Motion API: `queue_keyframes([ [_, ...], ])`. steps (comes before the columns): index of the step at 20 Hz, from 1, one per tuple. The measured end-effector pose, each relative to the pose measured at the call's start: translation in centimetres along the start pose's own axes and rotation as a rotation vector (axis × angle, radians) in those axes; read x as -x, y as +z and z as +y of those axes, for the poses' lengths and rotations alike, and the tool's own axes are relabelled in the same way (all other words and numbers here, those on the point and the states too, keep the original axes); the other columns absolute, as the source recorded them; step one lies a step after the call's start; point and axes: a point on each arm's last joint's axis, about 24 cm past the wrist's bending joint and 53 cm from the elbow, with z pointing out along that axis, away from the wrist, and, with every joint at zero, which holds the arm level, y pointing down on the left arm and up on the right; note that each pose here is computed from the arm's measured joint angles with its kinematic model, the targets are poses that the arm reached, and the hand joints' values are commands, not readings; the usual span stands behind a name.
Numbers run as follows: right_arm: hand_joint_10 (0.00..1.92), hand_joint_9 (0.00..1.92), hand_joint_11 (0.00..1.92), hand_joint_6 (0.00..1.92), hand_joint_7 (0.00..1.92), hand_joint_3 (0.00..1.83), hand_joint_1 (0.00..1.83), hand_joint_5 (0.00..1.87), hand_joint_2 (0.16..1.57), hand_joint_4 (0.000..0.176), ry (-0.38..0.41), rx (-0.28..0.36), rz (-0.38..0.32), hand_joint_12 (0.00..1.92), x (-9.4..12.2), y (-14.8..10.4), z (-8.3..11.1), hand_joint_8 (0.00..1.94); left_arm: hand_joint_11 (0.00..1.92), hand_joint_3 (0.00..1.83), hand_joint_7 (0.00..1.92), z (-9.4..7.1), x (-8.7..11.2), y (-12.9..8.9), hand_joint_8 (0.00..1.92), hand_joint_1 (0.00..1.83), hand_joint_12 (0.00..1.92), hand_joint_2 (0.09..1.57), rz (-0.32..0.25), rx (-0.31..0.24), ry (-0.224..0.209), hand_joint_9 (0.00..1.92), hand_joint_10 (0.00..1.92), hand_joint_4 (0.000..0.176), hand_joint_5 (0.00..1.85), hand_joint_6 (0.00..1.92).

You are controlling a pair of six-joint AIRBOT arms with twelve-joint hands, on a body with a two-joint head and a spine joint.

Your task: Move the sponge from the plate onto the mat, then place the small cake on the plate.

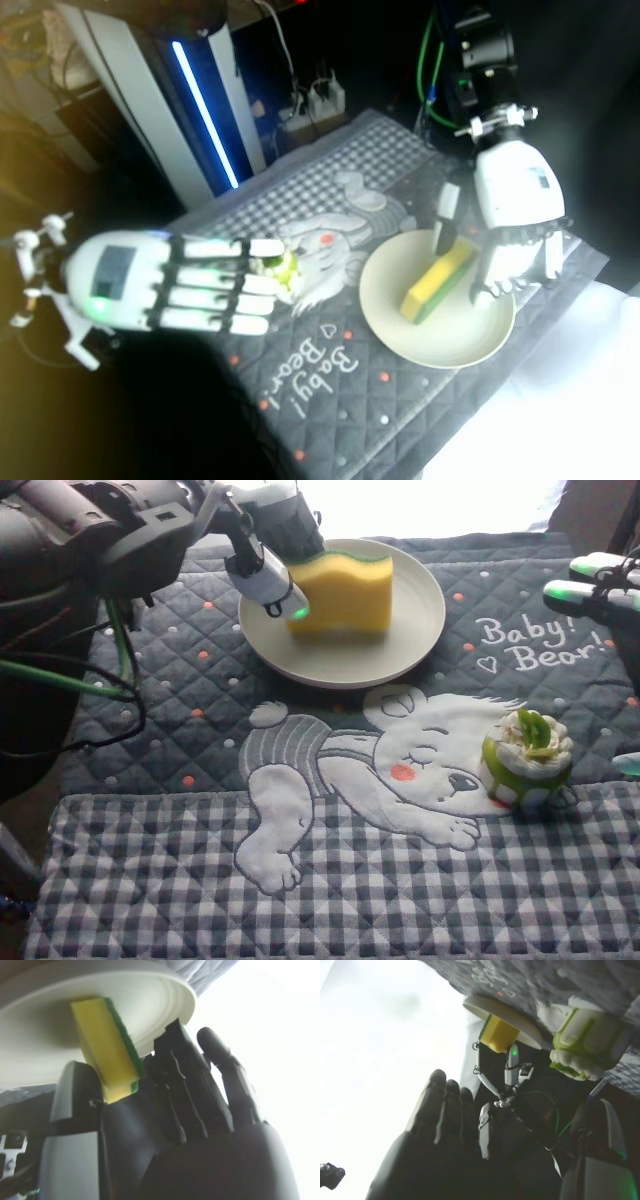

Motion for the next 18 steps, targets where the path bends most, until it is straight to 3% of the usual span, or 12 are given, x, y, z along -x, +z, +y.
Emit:
queue_keyframes([
  [1, 0.01, 0.05, 0.09, 0.01, 0.03, 0.00, 0.84, 0.09, 0.95, 0.151, 0.004, 0.001, -0.001, 0.06, -0.1, 0.1, 0.0, 0.00, 0.10, 0.00, 0.87, 0.1, -0.3, 0.5, 0.97, 1.18, 1.38, 1.14, 0.007, 0.011, -0.006, 0.83, 0.06, 0.007, 0.99, 0.92],
  [2, 0.01, 0.05, 0.07, 0.01, 0.04, 0.00, 0.80, 0.10, 0.96, 0.175, 0.010, 0.001, 0.001, 0.06, -0.3, 0.1, -0.1, 0.01, 0.03, 0.00, 0.82, -0.1, -0.8, 0.9, 1.33, 1.21, 1.64, 1.16, 0.018, 0.018, -0.019, 0.58, 0.94, 0.000, 1.00, 0.86],
  [4, 0.02, 0.08, 0.11, 0.01, 0.07, 0.00, 0.76, 0.11, 0.96, 0.174, 0.011, 0.001, 0.004, 0.08, -0.3, 0.1, -0.1, 0.02, 0.05, 0.00, 0.80, -0.8, -1.0, 0.9, 1.32, 1.20, 1.63, 1.16, 0.019, 0.001, -0.027, 0.52, 1.00, 0.000, 0.98, 0.94],
  [5, 0.02, 0.08, 0.12, 0.01, 0.06, 0.00, 0.75, 0.12, 0.96, 0.160, 0.018, 0.001, 0.001, 0.08, -0.3, 0.1, -0.1, 0.01, 0.06, 0.00, 0.84, -1.6, -0.6, 0.1, 1.29, 1.19, 1.46, 1.17, 0.009, -0.029, -0.031, 0.57, 0.82, 0.001, 0.90, 1.02],
  [8, 0.01, 0.09, 0.08, 0.01, 0.07, 0.01, 0.73, 0.12, 0.98, 0.173, 0.034, 0.002, 0.003, 0.08, -0.3, 0.1, -0.1, 0.01, 0.12, 0.00, 0.90, -2.9, 2.3, -2.5, 1.17, 1.20, 1.42, 1.15, -0.062, -0.105, -0.038, 0.65, 0.73, 0.030, 0.94, 0.99],
  [9, 0.01, 0.08, 0.08, 0.00, 0.06, 0.01, 0.74, 0.11, 0.99, 0.159, 0.036, 0.002, 0.002, 0.08, -0.3, 0.1, -0.1, 0.00, 0.32, 0.00, 1.02, -3.1, 3.2, -3.6, 0.89, 1.22, 1.30, 1.10, -0.089, -0.127, -0.030, 0.77, 0.64, 0.031, 1.03, 0.94],
  [10, 0.00, 0.07, 0.07, 0.01, 0.06, 0.01, 0.79, 0.12, 0.99, 0.134, 0.040, 0.000, 0.003, 0.08, -0.3, 0.1, -0.1, 0.00, 0.48, 0.00, 1.06, -3.3, 4.2, -5.2, 0.89, 1.24, 1.35, 1.08, -0.117, -0.156, -0.016, 0.86, 0.65, 0.031, 1.08, 0.80],
  [11, 0.00, 0.06, 0.05, 0.01, 0.06, 0.01, 0.82, 0.13, 0.99, 0.126, 0.043, 0.000, 0.001, 0.07, -0.2, 0.1, -0.1, 0.00, 0.47, 0.00, 1.08, -3.4, 5.0, -7.0, 0.98, 1.26, 1.50, 1.06, -0.144, -0.183, -0.003, 0.85, 0.85, 0.000, 1.13, 0.58],
  [13, 0.00, 0.05, 0.07, 0.00, 0.06, 0.00, 0.78, 0.13, 0.99, 0.141, 0.046, 0.002, 0.002, 0.08, -0.3, 0.1, 0.0, 0.00, 0.41, 0.00, 1.09, -4.0, 4.9, -10.5, 0.95, 1.26, 1.51, 1.05, -0.169, -0.239, 0.016, 0.84, 0.86, 0.000, 1.16, 0.55],
  [16, 0.00, 0.05, 0.06, 0.01, 0.07, 0.01, 0.78, 0.15, 1.02, 0.127, 0.049, 0.002, 0.002, 0.08, -0.1, 0.0, 0.1, 0.00, 0.42, 0.00, 0.94, -4.3, 3.3, -15.4, 1.22, 1.25, 1.82, 1.09, -0.166, -0.296, 0.049, 0.73, 1.16, 0.000, 1.15, 0.55],
  [17, 0.01, 0.06, 0.08, 0.01, 0.08, 0.01, 0.72, 0.17, 1.03, 0.113, 0.049, 0.001, 0.002, 0.09, -0.2, 0.0, 0.1, 0.01, 0.33, 0.00, 0.94, -4.4, 2.8, -16.7, 1.22, 1.25, 1.86, 1.10, -0.169, -0.314, 0.046, 0.70, 1.21, 0.000, 1.11, 0.62],
  [18, 0.01, 0.07, 0.09, 0.01, 0.08, 0.02, 0.68, 0.18, 1.05, 0.110, 0.049, 0.000, 0.001, 0.10, -0.1, 0.0, 0.0, 0.01, 0.45, 0.00, 0.95, -3.9, 1.6, -18.2, 1.24, 1.26, 1.82, 1.09, -0.148, -0.311, 0.041, 0.75, 1.26, 0.000, 1.13, 0.56],
])
